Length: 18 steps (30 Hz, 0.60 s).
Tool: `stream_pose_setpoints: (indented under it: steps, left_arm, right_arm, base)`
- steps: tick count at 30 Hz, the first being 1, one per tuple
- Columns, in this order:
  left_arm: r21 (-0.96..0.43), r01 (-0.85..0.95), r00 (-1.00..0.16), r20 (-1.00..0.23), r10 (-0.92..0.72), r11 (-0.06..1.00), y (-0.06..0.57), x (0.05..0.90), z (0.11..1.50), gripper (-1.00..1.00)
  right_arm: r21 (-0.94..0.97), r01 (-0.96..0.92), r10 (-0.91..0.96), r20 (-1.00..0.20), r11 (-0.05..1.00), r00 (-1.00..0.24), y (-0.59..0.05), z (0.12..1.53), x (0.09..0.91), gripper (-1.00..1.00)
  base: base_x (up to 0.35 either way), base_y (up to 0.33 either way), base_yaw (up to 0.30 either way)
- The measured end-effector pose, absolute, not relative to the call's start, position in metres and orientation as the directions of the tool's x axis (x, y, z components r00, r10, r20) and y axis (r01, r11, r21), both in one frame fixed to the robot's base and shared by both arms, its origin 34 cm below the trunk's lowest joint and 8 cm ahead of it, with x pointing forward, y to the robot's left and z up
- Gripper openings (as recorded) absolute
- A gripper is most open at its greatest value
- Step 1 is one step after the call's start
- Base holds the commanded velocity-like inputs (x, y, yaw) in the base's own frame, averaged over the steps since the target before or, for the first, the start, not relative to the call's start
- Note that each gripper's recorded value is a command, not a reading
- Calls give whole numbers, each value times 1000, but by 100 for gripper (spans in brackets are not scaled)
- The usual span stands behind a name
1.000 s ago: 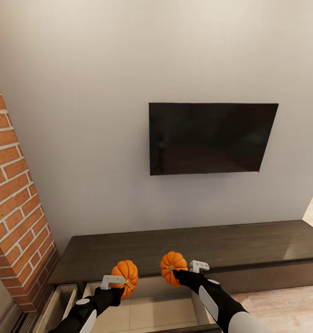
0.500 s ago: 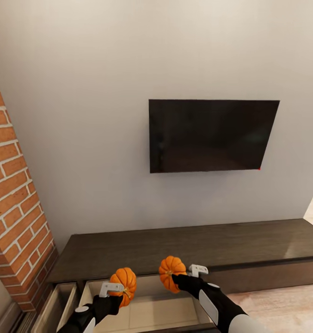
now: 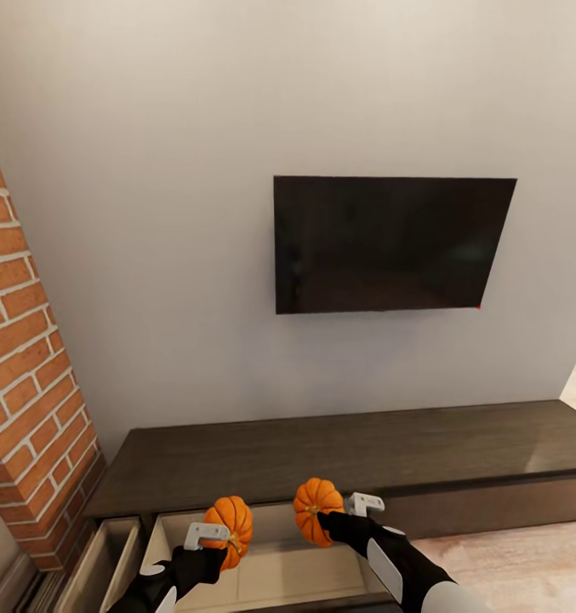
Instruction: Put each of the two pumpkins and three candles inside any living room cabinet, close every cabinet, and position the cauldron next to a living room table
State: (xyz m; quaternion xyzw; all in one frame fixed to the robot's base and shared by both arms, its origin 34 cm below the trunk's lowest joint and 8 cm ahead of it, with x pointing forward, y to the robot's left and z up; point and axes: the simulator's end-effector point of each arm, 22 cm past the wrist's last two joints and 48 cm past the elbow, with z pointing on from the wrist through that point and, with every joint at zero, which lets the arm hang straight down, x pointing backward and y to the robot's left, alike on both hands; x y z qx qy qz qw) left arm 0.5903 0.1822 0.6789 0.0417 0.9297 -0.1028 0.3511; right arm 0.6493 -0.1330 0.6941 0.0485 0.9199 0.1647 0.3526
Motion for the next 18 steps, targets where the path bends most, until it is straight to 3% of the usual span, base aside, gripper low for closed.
stream_pose_setpoints:
  steps: [18]
  left_arm:
    - [-161, 148, -751, -660, 5, 976, 183, 591, 651, -100]
  right_arm:
    - [339, -27, 207, -633, 941, -746, -133, 666, 650, -100]
  base:
    - [0, 0, 0]
